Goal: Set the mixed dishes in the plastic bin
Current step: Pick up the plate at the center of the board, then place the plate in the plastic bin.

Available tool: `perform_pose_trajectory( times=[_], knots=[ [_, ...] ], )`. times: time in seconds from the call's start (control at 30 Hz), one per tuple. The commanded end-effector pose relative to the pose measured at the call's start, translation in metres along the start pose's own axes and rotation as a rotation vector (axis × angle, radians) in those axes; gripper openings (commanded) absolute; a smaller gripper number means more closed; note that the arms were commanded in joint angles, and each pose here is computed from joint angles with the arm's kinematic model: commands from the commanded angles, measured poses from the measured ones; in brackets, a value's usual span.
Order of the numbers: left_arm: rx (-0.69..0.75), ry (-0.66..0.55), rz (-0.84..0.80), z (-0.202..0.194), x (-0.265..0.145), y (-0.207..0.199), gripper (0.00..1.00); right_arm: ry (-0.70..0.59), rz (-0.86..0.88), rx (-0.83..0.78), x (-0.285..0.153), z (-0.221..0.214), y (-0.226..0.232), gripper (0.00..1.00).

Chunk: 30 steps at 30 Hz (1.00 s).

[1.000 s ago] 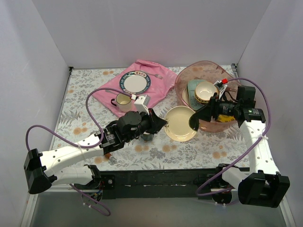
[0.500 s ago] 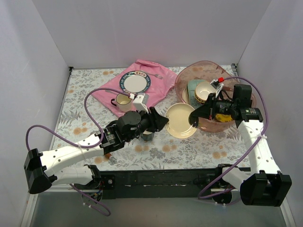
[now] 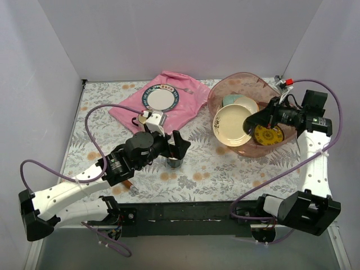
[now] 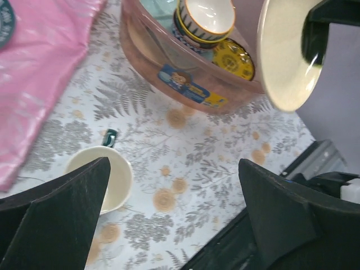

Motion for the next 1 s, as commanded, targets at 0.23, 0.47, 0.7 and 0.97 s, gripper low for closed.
perform_pose_trajectory(
  times=[0.23,0.47,0.7,0.97],
  knots=[
    [0.147,-0.075,0.24,0.021,-0.025,0.104,0.98,-0.021,-0.221,-0.077,-0.053,0.028,-0.066,0.01],
    [0.157,-0.083,0.302,0.013,-0.023,0.133,0.98,0.028,-0.384,-0.084,-0.078,0.025,-0.106,0.01],
    [0.17,-0.087,0.352,0.013,-0.026,0.141,0.98,0.068,-0.501,-0.086,-0.09,0.021,-0.129,0.01],
    [0.17,-0.07,0.361,0.011,-0.027,0.142,0.98,0.134,-0.665,-0.073,-0.105,0.014,-0.164,0.01]
  ],
)
Point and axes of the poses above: each gripper's point midway between its finger pads, its own x axis out along the fingers, its own y axis along the line the jaws close on, z = x × y, the point moved 3 cm from there along -x, back along the fingers, and after that the axes turned 12 degrees about -x, right-handed, at the moved point
